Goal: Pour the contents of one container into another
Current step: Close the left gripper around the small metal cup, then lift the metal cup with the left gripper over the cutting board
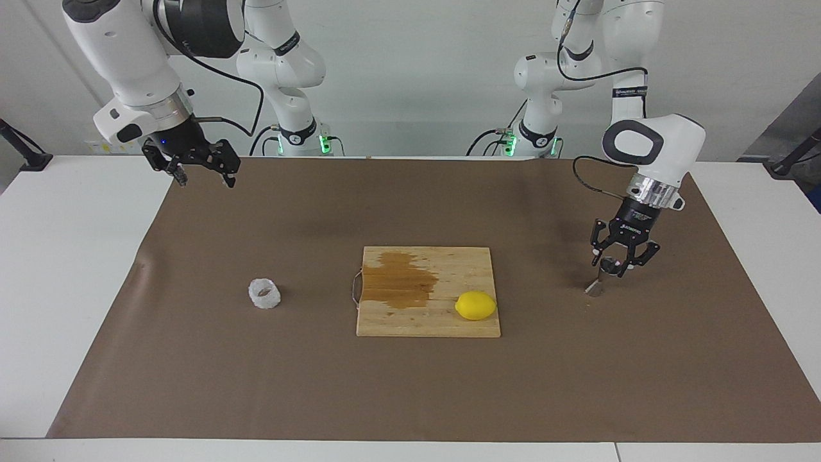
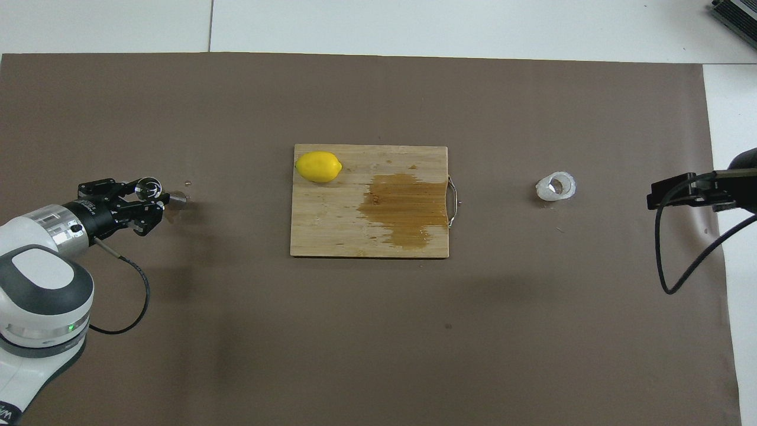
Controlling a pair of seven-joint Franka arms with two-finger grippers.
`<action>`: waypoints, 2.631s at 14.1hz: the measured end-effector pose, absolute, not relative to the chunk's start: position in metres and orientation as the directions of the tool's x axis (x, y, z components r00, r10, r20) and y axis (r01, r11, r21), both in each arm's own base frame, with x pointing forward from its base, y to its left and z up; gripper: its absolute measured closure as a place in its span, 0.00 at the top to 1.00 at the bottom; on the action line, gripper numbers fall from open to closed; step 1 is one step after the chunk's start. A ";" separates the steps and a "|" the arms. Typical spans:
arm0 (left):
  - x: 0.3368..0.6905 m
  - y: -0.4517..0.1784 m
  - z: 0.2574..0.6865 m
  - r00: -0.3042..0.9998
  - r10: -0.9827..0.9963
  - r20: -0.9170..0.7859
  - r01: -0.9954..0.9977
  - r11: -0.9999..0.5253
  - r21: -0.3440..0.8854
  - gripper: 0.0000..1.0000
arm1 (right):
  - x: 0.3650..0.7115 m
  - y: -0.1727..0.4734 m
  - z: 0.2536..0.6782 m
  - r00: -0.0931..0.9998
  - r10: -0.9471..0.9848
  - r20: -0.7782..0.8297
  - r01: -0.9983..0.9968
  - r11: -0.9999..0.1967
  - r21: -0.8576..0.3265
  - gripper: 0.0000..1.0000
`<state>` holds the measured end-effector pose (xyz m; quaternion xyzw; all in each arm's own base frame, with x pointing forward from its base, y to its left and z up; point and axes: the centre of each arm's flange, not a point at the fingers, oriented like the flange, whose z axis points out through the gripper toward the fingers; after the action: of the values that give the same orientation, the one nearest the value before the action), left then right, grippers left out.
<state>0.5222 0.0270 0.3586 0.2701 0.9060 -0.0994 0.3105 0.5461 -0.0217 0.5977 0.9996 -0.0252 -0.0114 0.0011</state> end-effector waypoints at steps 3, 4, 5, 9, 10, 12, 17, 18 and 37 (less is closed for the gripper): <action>0.522 0.027 0.359 -0.661 0.427 -0.616 0.551 0.835 -0.012 0.59 | 0.546 -0.022 0.598 0.998 -0.050 -0.023 -0.050 -0.999 0.003 1.00; 0.522 0.027 0.359 -0.662 0.427 -0.616 0.550 0.835 -0.013 0.58 | 0.546 -0.022 0.598 0.998 -0.050 -0.023 -0.050 -0.999 0.003 1.00; 0.522 0.027 0.359 -0.662 0.426 -0.616 0.550 0.835 -0.013 0.55 | 0.546 -0.022 0.598 0.998 -0.050 -0.023 -0.050 -0.999 0.003 1.00; 0.522 0.027 0.358 -0.663 0.426 -0.616 0.550 0.835 -0.014 0.52 | 0.546 -0.022 0.598 0.998 -0.050 -0.023 -0.050 -0.999 0.003 1.00; 0.522 0.027 0.358 -0.663 0.426 -0.616 0.549 0.835 -0.014 0.52 | 0.546 -0.022 0.598 0.998 -0.050 -0.023 -0.050 -0.999 0.003 1.00; 0.522 0.028 0.358 -0.663 0.425 -0.616 0.549 0.836 -0.014 0.52 | 0.546 -0.022 0.598 0.998 -0.050 -0.023 -0.050 -0.999 0.003 1.00; 0.522 0.028 0.358 -0.663 0.425 -0.616 0.549 0.836 -0.014 0.52 | 0.546 -0.022 0.598 0.998 -0.050 -0.023 -0.050 -0.999 0.003 1.00; 0.522 0.028 0.358 -0.663 0.425 -0.616 0.549 0.836 -0.014 0.52 | 0.546 -0.022 0.598 0.998 -0.050 -0.023 -0.050 -0.999 0.003 1.00; 0.545 0.001 0.402 -0.617 0.406 -0.675 0.619 0.780 -0.096 0.52 | 0.546 -0.022 0.598 0.998 -0.050 -0.023 -0.050 -0.999 0.003 1.00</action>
<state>0.5450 0.0007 0.4025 0.2896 0.8844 -0.1619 0.3284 0.5461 -0.0217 0.5977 0.9996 -0.0252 -0.0114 0.0011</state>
